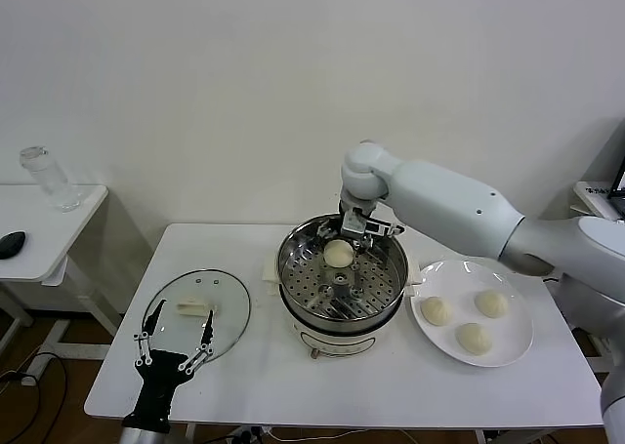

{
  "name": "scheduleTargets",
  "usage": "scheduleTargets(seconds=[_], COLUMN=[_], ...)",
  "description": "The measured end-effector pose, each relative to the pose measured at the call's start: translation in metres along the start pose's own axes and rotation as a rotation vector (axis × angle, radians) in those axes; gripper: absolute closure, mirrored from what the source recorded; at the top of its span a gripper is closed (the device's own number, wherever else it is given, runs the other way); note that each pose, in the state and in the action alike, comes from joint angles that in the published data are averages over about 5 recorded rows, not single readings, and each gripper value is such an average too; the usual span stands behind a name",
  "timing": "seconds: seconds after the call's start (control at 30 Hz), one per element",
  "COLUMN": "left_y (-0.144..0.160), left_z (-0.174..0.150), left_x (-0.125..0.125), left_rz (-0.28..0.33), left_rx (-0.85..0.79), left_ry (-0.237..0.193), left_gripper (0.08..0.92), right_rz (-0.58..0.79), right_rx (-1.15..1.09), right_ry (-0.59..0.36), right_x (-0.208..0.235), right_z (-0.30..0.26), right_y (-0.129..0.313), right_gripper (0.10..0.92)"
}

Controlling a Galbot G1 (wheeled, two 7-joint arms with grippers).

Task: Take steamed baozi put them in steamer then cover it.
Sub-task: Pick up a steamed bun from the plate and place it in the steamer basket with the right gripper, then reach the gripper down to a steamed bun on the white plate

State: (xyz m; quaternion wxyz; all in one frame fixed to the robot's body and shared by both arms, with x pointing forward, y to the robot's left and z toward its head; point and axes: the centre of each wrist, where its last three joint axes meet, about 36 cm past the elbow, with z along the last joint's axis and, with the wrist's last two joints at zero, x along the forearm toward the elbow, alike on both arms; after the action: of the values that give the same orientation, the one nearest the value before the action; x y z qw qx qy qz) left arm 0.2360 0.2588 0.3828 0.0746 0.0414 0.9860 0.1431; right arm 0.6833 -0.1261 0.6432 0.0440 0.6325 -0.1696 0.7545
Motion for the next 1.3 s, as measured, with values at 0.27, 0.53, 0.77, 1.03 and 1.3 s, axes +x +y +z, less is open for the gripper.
scheduleTargets(seconds=[0.27, 0.53, 0.77, 1.03, 1.3], left_y=[0.0, -0.001, -0.001, -0.002, 0.0], left_z=[-0.001, -0.002, -0.004, -0.003, -0.003], left_x=[-0.002, -0.005, -0.007, -0.006, -0.004], left_rz=[0.005, 0.009, 0.013, 0.012, 0.005], left_rx=[-0.01, -0.019, -0.024, -0.027, -0.032], left_ry=[-0.007, -0.019, -0.029, -0.028, -0.025], left_gripper=[0.177, 0.177, 0.177, 0.177, 0.177], right_rz=[0.044, 0.03, -0.007, -0.032, -0.028], right_rx=[-0.323, -0.737, -0.968, -1.098, -1.158], right_ry=[-0.04, -0.111, -0.153, -0.156, -0.147], right_x=[0.054, 0.043, 0.004, -0.037, -0.07], right_z=[0.036, 0.051, 0.038, 0.023, 0.015], right_y=[0.076, 0.185, 0.249, 0.28, 0.29], right_gripper=[0.2, 0.2, 0.2, 0.2, 0.2])
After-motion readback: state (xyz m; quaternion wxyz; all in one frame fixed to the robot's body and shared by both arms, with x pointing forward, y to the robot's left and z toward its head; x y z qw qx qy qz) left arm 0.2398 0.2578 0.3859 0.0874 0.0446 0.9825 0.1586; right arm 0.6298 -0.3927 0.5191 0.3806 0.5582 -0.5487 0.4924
